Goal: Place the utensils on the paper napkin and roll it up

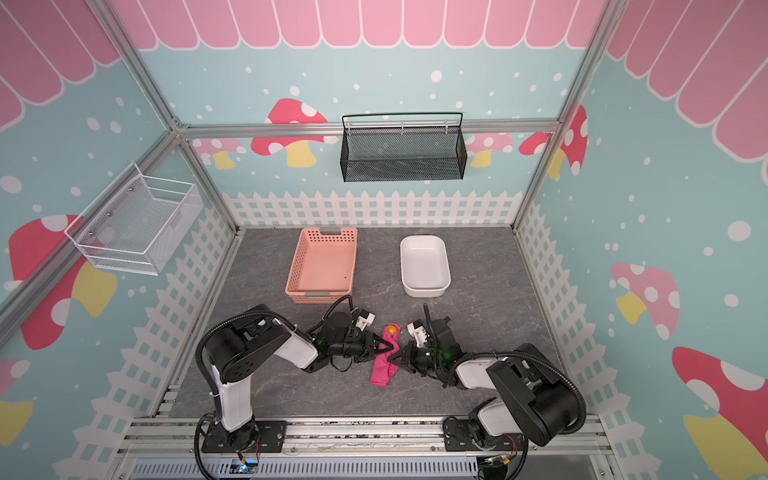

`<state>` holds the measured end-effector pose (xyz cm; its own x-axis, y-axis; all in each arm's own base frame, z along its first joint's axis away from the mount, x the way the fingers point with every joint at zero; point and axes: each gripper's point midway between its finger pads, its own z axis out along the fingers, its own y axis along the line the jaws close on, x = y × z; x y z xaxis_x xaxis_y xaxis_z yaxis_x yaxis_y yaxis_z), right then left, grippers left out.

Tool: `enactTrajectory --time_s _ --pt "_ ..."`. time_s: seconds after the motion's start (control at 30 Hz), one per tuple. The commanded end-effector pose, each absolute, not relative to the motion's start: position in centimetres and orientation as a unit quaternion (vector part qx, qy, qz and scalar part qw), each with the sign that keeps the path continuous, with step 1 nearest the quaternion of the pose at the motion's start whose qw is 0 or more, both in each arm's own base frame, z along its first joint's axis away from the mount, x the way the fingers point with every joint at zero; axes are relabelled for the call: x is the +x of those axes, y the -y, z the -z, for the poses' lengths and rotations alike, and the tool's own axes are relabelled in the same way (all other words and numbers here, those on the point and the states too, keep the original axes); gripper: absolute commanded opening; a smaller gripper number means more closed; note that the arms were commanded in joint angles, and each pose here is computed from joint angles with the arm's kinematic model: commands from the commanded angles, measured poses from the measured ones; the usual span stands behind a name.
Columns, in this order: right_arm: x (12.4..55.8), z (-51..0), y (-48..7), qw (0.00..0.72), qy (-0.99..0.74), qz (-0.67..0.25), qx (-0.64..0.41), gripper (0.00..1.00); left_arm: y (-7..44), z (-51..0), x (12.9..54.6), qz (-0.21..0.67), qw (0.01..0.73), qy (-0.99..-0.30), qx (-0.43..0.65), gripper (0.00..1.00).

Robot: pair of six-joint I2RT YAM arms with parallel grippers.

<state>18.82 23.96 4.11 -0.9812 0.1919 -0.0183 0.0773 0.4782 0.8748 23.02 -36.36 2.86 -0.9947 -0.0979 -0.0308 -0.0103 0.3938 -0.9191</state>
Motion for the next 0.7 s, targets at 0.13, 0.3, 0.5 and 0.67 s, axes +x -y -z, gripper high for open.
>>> enactTrajectory --time_s 0.13,0.3,0.5,0.67 --pt "18.9 -4.7 -23.7 0.066 -0.854 -0.510 0.080 0.00 36.1 -3.3 23.9 0.559 0.061 -0.825 -0.056 0.18" --pt "19.6 -5.8 -23.4 0.089 -0.858 -0.500 0.075 0.11 35.7 -5.7 24.9 0.571 0.100 -0.813 -0.051 0.15" --pt "21.3 -9.3 -22.3 0.160 -0.853 -0.492 0.067 0.31 34.7 -9.6 26.7 0.571 0.155 -0.805 -0.035 0.12" --pt "22.7 -14.9 -21.8 0.258 -0.834 -0.488 0.014 0.40 33.6 -14.7 28.6 0.568 0.229 -0.790 -0.008 0.09"
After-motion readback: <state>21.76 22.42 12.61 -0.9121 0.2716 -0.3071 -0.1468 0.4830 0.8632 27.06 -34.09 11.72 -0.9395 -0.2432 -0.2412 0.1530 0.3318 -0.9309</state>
